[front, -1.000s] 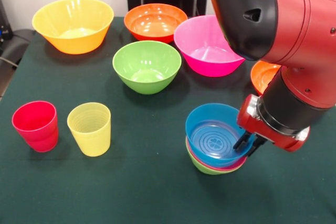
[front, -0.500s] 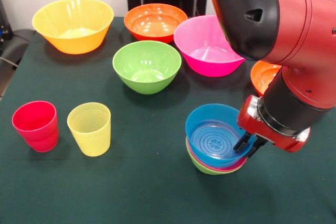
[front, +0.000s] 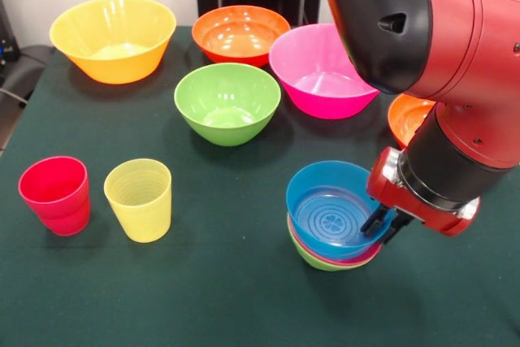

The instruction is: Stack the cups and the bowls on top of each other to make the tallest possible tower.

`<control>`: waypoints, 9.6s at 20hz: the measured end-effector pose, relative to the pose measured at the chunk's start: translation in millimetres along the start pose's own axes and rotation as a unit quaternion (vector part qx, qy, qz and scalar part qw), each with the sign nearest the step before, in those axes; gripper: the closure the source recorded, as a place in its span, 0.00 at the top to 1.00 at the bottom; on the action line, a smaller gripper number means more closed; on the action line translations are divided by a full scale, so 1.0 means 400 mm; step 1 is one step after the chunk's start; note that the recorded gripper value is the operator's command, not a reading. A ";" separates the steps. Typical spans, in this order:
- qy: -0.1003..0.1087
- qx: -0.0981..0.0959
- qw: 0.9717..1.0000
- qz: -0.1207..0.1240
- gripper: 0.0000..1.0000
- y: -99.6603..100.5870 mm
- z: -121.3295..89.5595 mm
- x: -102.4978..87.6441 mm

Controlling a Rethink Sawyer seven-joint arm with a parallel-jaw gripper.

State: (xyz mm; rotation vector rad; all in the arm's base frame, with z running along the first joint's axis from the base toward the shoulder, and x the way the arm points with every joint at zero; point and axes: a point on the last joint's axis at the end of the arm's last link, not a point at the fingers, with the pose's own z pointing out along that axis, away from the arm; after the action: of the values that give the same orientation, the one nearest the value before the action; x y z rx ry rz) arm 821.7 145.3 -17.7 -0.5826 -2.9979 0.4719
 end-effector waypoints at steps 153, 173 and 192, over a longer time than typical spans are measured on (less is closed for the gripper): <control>0.070 -0.188 0.979 -0.036 1.00 -0.076 -0.080 -0.072; 0.046 -0.197 0.979 -0.034 1.00 -0.097 -0.187 -0.107; 0.007 -0.220 0.975 -0.025 1.00 -0.053 -0.147 -0.120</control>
State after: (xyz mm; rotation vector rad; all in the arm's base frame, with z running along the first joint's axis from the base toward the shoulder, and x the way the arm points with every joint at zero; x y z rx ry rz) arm 865.0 125.4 45.1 -0.5245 -3.1029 -0.2108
